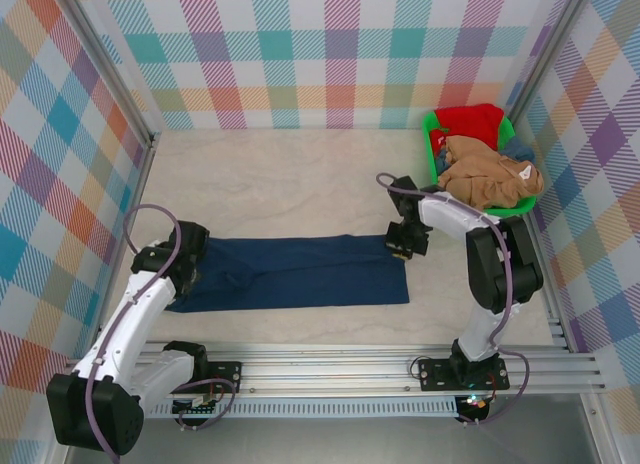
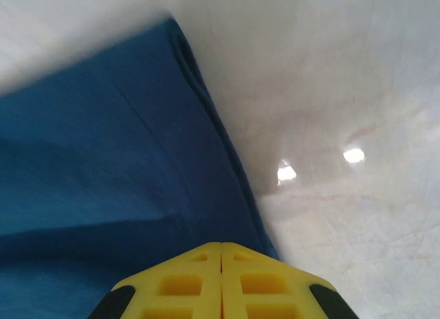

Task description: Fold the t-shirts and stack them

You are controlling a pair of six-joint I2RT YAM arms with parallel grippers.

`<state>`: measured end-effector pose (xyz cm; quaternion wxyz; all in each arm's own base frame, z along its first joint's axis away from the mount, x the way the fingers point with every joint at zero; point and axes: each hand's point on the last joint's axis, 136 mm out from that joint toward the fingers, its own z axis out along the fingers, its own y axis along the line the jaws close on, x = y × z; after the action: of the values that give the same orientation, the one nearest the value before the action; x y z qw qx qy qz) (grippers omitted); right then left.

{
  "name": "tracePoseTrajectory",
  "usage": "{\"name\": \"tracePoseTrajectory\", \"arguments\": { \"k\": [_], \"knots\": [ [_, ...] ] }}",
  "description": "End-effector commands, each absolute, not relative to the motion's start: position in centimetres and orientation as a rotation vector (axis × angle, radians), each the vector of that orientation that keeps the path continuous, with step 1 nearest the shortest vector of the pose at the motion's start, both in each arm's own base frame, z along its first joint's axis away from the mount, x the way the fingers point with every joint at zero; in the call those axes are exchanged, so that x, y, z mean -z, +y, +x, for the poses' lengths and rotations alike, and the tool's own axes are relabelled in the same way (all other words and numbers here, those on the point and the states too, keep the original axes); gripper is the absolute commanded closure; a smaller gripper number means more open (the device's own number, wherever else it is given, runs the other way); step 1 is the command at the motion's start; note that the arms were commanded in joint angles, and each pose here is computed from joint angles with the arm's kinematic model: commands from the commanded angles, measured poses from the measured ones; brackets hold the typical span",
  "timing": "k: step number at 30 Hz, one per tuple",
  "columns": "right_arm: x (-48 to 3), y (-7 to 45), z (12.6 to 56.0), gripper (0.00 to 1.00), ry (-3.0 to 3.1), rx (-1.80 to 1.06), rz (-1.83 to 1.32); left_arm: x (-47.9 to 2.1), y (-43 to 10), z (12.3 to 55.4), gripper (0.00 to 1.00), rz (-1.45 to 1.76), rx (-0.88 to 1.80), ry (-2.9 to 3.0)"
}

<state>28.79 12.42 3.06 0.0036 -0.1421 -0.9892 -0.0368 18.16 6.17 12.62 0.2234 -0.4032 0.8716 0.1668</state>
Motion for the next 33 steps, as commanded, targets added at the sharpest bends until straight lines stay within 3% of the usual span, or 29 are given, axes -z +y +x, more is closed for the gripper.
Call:
{"name": "tracePoseTrajectory", "arguments": {
  "k": [1,5,10,12,17,21,33],
  "knots": [
    [-2.8,12.1,27.6,0.94,-3.085,0.105,-0.441,-11.8,6.6,16.6,1.00,-1.189,-0.508,2.412],
    [-4.1,11.6,29.2,0.93,-3.137,0.072,-0.432,-11.0,6.2,16.1,0.93,-1.235,-0.494,2.436],
    [-7.2,11.9,32.5,0.88,-3.243,0.092,-0.400,-12.2,6.0,16.9,0.56,-1.231,-0.476,2.427],
    [-7.6,11.8,33.4,0.83,-3.254,0.102,-0.406,-13.4,6.0,17.8,0.49,-1.208,-0.463,2.410],
    [-6.8,12.6,35.4,0.73,-3.243,0.228,-0.393,-15.0,5.4,22.7,0.49,-1.170,-0.298,2.388],
    [-5.5,13.5,36.4,0.68,-3.218,0.290,-0.338,-12.8,4.7,28.6,0.50,-1.166,-0.019,2.407],
    [-3.3,13.2,37.6,0.66,-3.176,0.262,-0.316,-8.6,9.6,35.8,0.49,-1.225,0.005,2.449]
  ]
}}
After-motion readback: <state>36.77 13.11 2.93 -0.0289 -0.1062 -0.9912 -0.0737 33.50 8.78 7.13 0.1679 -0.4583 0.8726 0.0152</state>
